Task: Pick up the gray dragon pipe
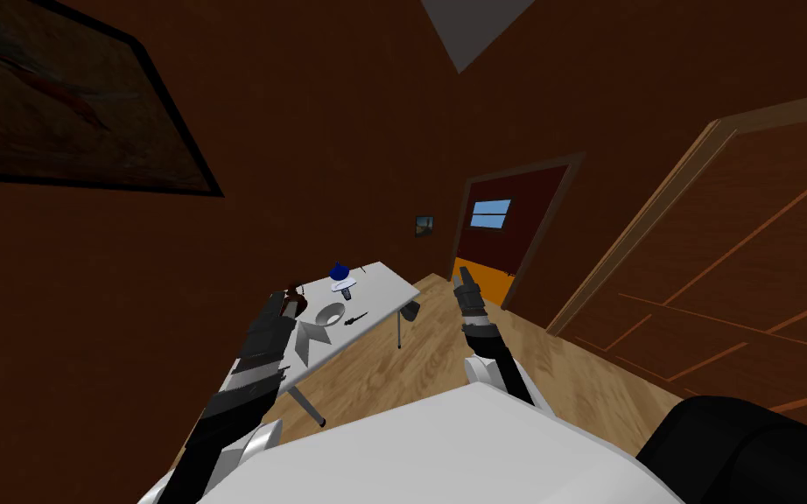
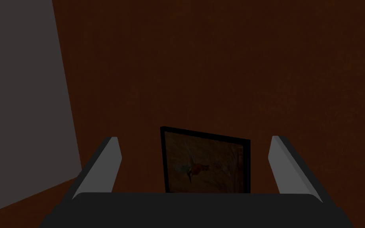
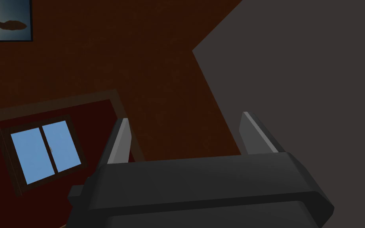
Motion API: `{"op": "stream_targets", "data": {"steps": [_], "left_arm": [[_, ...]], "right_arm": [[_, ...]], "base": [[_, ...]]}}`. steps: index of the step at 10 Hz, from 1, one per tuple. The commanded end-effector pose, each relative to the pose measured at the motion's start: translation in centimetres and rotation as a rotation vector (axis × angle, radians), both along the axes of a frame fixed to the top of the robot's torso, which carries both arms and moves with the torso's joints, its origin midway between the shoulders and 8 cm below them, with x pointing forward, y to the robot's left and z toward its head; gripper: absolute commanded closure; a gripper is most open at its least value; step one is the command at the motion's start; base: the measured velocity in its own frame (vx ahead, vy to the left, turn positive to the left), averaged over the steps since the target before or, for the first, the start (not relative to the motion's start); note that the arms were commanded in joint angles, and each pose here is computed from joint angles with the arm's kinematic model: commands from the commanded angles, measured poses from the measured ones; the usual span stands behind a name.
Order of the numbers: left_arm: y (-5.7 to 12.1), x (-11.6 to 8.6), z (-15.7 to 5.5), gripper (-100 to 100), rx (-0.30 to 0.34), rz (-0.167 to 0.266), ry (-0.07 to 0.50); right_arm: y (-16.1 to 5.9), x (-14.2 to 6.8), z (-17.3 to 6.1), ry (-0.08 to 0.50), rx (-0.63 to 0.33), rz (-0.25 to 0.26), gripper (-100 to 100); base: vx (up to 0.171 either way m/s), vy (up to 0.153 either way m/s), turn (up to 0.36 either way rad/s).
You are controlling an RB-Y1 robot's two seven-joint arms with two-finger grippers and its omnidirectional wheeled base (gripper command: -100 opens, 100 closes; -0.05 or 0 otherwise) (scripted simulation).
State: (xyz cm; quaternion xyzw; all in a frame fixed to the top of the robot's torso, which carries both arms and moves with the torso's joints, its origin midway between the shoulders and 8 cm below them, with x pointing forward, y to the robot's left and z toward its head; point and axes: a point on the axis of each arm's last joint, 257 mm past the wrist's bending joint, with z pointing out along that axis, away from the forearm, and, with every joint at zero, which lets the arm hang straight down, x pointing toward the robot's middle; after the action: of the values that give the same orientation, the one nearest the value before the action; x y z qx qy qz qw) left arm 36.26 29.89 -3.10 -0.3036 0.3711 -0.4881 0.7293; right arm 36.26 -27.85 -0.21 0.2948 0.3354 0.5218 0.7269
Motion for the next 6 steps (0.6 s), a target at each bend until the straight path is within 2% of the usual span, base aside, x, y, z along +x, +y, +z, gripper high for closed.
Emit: {"op": "stream_targets", "data": {"steps": [1, 5, 6], "left_arm": [[0.5, 0.6, -0.6, -100, 0.018, 0.001, 0.034], [2.6, 2.5, -2.7, -100, 0.036, 0.027, 0.137], [2.7, 2.5, -2.9, -100, 0.034, 0.029, 0.145]], "right_arm": [[0.0, 0.0, 0.0, 0.000, 0.000, 0.000, 0], [0.0, 0.0, 0.0, 0.000, 0.000, 0.000, 0], [0.0, 0.0, 0.0, 0.000, 0.000, 0.000, 0]], "base": [[0.000, -0.042, -0.028], [-0.004, -0.109, -0.035], [0.004, -0.085, -0.010]]}}
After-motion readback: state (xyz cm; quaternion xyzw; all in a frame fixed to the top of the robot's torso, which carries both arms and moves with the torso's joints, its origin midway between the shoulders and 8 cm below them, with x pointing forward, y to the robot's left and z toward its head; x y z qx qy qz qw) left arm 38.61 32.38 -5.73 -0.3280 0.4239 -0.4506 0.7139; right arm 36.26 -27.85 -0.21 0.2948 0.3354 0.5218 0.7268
